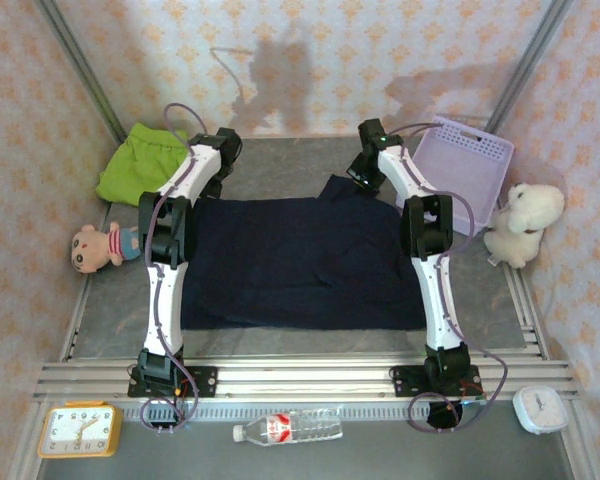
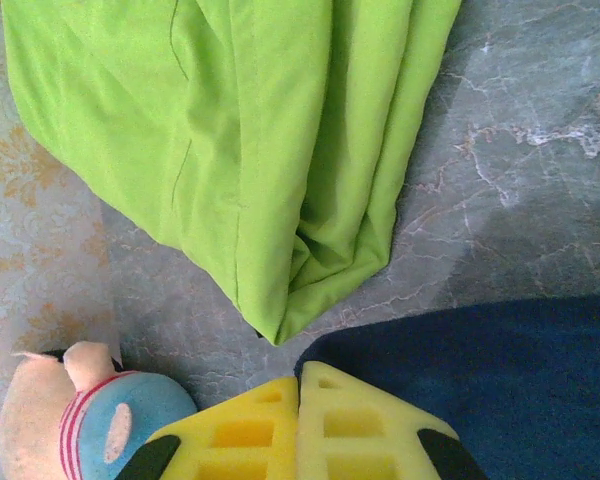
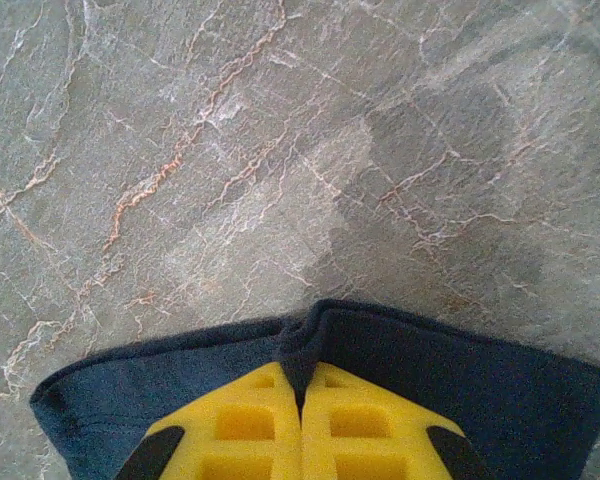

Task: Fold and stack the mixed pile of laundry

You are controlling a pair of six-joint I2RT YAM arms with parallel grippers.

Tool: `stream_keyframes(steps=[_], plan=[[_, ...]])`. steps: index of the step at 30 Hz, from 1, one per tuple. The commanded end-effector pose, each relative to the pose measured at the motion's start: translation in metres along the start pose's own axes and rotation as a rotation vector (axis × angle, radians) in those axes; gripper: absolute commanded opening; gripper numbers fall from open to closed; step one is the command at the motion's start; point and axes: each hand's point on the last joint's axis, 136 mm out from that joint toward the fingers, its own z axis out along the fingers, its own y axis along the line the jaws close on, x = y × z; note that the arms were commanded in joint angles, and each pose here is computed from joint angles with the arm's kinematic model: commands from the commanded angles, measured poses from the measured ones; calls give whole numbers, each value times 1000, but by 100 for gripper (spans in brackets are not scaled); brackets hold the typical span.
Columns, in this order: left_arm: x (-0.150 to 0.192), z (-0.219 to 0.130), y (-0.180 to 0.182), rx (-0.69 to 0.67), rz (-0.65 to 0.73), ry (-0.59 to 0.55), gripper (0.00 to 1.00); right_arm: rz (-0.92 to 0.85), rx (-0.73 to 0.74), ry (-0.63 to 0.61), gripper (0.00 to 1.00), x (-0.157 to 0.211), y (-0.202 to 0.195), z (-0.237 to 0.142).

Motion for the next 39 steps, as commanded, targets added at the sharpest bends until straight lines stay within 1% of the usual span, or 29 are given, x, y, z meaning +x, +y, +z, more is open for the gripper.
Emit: stream_keyframes(steps=[1,5,9,13,16,19,22,26,27,28,29,30,31,32,33,36,39], plan=[[1,-9,31,-41,-65,-13,0,-66,-7,-58,0,-13,5,-48],[7,-14,54,-60,-140,-33,0,-92,-36,-92,0,-12,7,-85],[17,-17,71,-60,-209,-35,0,-101,-44,-110,0,-6,0,-118],[26,-24,79,-55,-247,-50,0,-110,-61,-98,0,12,-9,-145],[34,-31,84,-47,-266,-57,0,-106,-44,-93,0,30,-25,-162],[46,-37,85,-18,-272,-53,0,-99,-37,-76,0,54,-46,-179],[66,-43,85,18,-296,-46,0,-106,-20,-40,0,89,-70,-191],[103,-46,83,47,-330,-20,1,-102,32,22,0,145,-110,-199],[112,-43,83,40,-333,-5,2,-92,42,32,2,156,-119,-200],[122,-42,82,33,-338,10,7,-77,49,36,8,166,-130,-203],[130,-40,81,29,-339,27,23,-61,49,36,15,174,-139,-206],[138,-38,79,25,-345,44,43,-47,35,25,27,180,-146,-209],[146,-36,77,28,-350,59,57,-37,22,0,41,183,-153,-211],[150,-35,75,36,-355,71,64,-29,15,-26,50,183,-158,-213],[152,-34,71,57,-363,83,67,-25,4,-52,56,182,-161,-214],[148,-38,56,145,-385,96,68,-44,-37,-78,56,173,-148,-213],[132,-52,41,249,-419,66,67,-75,-65,-27,54,167,-125,-200]])
